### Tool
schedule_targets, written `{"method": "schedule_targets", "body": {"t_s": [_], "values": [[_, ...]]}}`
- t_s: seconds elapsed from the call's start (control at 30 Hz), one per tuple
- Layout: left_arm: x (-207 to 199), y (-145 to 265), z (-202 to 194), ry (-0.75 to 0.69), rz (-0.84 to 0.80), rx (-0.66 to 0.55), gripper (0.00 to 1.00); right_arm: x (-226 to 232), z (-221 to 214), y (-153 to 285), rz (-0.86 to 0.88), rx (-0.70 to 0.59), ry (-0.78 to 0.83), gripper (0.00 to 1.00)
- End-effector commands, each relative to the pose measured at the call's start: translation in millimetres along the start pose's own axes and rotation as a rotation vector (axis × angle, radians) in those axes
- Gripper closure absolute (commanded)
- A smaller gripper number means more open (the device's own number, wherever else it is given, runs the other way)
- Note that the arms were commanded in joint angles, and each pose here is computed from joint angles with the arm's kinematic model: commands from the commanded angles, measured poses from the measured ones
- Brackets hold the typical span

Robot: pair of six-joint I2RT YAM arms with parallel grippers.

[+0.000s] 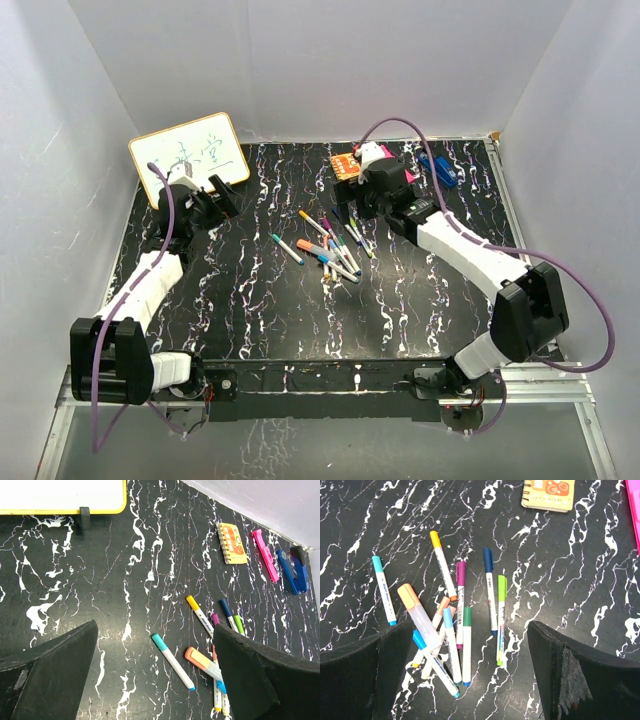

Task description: Open the pen caps

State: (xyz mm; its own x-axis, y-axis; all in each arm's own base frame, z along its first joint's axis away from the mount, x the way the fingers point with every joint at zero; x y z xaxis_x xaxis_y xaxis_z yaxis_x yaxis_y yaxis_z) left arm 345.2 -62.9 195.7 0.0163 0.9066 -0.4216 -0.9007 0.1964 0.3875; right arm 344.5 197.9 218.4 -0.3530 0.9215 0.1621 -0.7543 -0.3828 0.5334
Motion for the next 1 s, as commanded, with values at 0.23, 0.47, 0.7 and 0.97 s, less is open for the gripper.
{"method": "schedule_targets", "body": {"t_s": [0.23, 0.47, 0.7, 0.97], "values": [[-11.8, 16.1, 18.4, -0.022, -0.022, -0.012, 0.01, 57.5, 6.0, -36.4, 0.068, 0.12, 0.19, 0.13], [-15.8, 25.4, 15.2, -0.01, -0.045, -0.002, 0.01, 87.1, -25.5, -73.3, 0.051, 0.227, 0.314, 0.17], [-18.4, 26.7, 19.1, -0.026, -0.055, 0.001, 0.01, 95.0, -21.8, -81.3, 0.063, 0.229, 0.313, 0.16], [-16.7, 27.3, 20.0, -0.019, -0.043, -0.011, 0.02, 90.7, -22.1, -81.3, 0.05, 0.233, 0.358, 0.14]]}}
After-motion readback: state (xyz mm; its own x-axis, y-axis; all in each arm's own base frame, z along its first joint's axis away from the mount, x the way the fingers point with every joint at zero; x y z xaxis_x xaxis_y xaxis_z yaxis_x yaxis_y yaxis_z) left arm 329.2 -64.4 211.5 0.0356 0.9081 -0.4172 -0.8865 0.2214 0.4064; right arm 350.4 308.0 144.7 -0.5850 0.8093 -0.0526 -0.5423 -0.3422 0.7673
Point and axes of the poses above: each gripper's point midway between its finger pads, its own y axis back along the fingers, its own x axis along the line the jaws close on, z = x × y, the point moved 5 cm from there along y, back along the fingers, and after that the axes turned 6 degrees about -y, right-handed, at the moved point
